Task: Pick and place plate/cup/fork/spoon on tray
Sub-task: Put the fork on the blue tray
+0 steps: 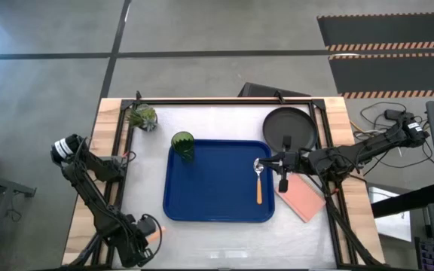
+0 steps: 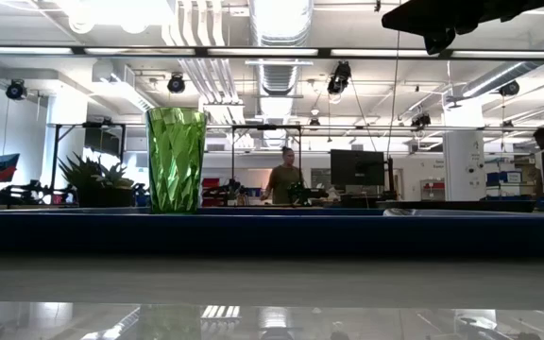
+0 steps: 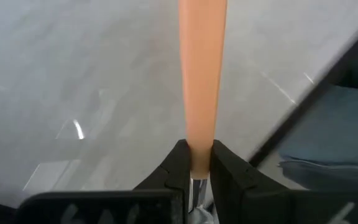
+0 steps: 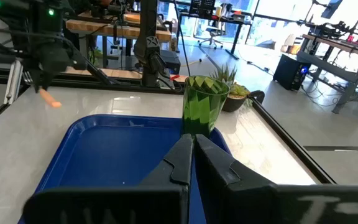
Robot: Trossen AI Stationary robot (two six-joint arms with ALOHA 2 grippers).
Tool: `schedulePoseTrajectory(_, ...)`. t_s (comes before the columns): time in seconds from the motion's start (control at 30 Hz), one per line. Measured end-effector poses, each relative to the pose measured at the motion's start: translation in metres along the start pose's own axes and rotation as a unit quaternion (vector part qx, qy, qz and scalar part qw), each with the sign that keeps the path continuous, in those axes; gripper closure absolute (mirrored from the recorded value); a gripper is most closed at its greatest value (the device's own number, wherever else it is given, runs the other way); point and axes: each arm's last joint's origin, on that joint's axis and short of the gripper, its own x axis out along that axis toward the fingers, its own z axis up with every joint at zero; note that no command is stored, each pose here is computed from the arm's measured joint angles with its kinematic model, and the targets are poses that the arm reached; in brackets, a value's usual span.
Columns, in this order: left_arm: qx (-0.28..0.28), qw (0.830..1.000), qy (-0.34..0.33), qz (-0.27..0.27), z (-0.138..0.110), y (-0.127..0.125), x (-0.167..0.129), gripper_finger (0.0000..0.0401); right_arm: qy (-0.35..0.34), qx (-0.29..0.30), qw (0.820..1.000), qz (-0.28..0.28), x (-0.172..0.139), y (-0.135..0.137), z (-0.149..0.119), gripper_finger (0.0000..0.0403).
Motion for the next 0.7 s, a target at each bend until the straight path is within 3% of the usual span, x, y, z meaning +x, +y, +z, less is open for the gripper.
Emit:
schedulePoseTrajectory(0.13, 0.033, 0.998, -0.023, -0.039, 0.002, -0.016, -0.014, 0.038, 0.0, 0.0, 1.0, 0.0, 0.0, 0.0, 0.0, 0.0394)
schedulePoseTrajectory(0.27, 0.133, 0.984, -0.094, -0.076, 0.006, -0.035, -0.031, 0.038, 0.0, 0.0, 1.0, 0.0, 0.0, 0.0, 0.0, 0.0394)
schedulePoseTrajectory(0.33, 0.217, 0.96, -0.151, -0.094, 0.007, -0.045, -0.04, 0.038, 0.0, 0.0, 1.0, 0.0, 0.0, 0.0, 0.0, 0.0394)
schedulePoseTrajectory(0.43, 0.323, 0.908, -0.247, -0.104, 0.017, -0.06, -0.053, 0.038, 0.0, 0.0, 1.0, 0.0, 0.0, 0.0, 0.0, 0.0394)
schedulePoseTrajectory(0.57, 0.4, 0.856, -0.322, -0.06, 0.043, -0.069, -0.067, 0.038, 0.0, 0.0, 1.0, 0.0, 0.0, 0.0, 0.0, 0.0394)
schedulePoseTrajectory(0.7, 0.452, 0.825, -0.34, -0.021, 0.071, -0.071, -0.076, 0.038, 0.007, -0.002, 1.0, 0.0, 0.0, 0.0, -0.001, 0.0394)
